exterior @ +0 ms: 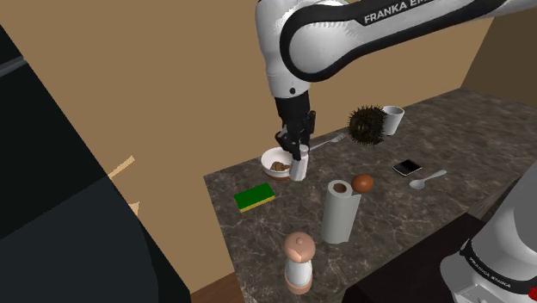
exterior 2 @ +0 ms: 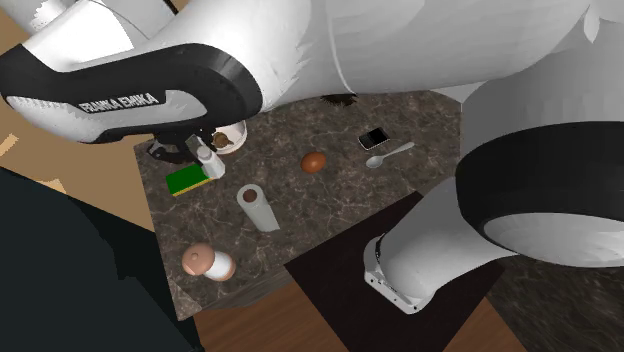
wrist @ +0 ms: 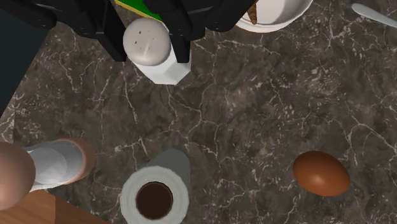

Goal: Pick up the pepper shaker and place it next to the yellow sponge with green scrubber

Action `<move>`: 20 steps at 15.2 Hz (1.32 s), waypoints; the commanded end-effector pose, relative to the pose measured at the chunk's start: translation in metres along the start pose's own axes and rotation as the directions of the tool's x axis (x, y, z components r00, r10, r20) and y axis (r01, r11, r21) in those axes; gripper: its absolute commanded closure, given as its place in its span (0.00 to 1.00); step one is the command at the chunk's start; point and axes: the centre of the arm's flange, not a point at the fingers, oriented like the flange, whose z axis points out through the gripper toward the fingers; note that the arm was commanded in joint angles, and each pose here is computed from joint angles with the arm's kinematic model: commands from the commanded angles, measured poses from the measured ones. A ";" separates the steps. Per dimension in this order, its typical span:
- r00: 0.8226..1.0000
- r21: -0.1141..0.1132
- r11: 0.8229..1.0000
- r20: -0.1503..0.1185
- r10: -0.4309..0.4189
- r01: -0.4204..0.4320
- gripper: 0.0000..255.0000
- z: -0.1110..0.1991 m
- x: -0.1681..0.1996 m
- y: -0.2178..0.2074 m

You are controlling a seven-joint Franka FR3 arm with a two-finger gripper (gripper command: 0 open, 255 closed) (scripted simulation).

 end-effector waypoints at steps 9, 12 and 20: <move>1.000 0.001 1.000 0.000 0.001 -0.001 1.00 0.051 0.014 -0.011; 1.000 0.001 1.000 0.000 0.001 -0.001 1.00 0.067 0.017 -0.012; 1.000 0.001 1.000 0.000 0.001 -0.001 1.00 0.109 0.023 -0.015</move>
